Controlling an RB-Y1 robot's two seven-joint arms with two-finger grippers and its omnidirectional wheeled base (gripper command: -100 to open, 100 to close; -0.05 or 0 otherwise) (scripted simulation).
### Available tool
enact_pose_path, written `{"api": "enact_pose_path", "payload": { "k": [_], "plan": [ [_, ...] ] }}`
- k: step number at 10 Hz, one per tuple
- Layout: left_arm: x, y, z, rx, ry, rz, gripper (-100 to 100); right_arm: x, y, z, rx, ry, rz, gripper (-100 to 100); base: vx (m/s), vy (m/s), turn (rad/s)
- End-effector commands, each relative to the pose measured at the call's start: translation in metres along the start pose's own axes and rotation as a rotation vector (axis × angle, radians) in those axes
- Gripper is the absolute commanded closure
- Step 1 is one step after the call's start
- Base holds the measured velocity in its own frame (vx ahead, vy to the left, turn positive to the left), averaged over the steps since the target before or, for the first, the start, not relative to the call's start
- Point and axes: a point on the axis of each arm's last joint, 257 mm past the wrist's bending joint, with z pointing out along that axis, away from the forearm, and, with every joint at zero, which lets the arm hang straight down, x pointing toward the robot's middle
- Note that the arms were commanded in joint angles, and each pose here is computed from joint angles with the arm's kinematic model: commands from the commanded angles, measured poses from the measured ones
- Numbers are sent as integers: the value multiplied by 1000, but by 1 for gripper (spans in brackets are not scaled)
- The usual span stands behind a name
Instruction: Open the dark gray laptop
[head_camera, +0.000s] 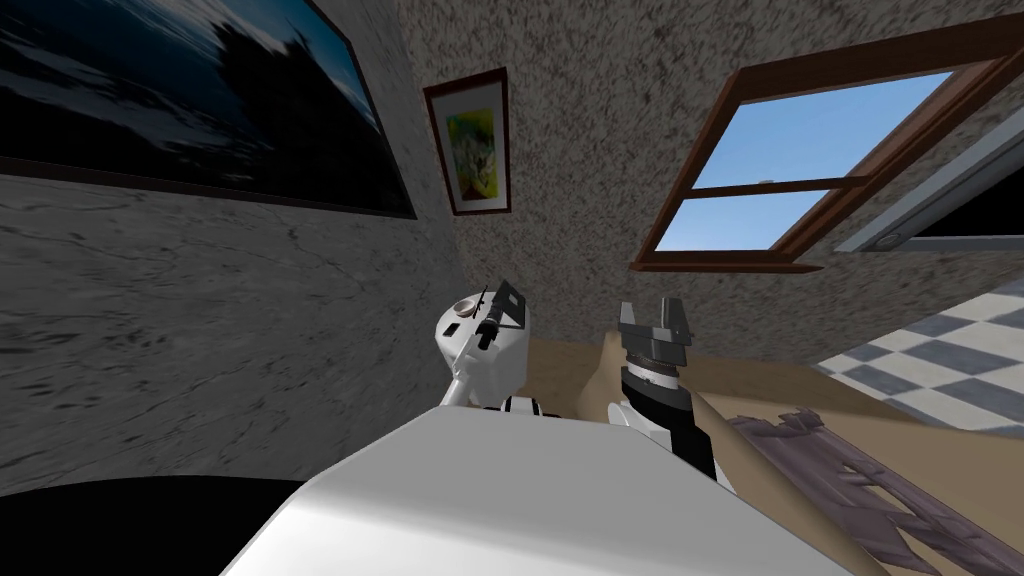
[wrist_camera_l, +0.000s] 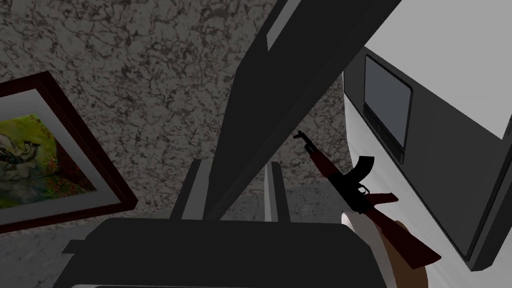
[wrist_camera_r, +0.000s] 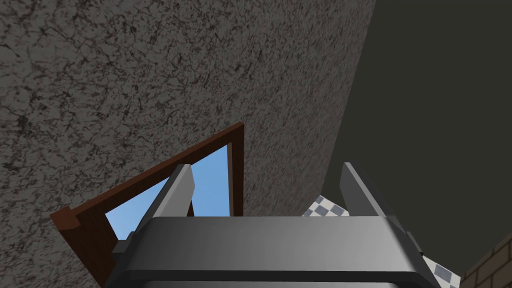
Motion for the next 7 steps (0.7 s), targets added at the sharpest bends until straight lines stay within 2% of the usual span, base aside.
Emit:
{"api": "enact_pose_path", "payload": {
  "k": [1,4,5,6,7],
  "plan": [
    [-8,11,-2,15,13,-114,100,0,0,0,0,0,0,0,15,-5,59],
    [-19,26,-5,25,20,-242,100,0,0,0,0,0,0,0,15,-6,51],
    [-16,26,-4,15,18,-211,100,0,0,0,0,0,0,0,7,-3,17],
    [-18,17,-4,13,11,-217,-100,0,0,0,0,0,0,0,0,21,-53],
    [-19,11,-3,12,8,-217,-100,0,0,0,0,0,0,0,-6,33,-56]
  ]
}}
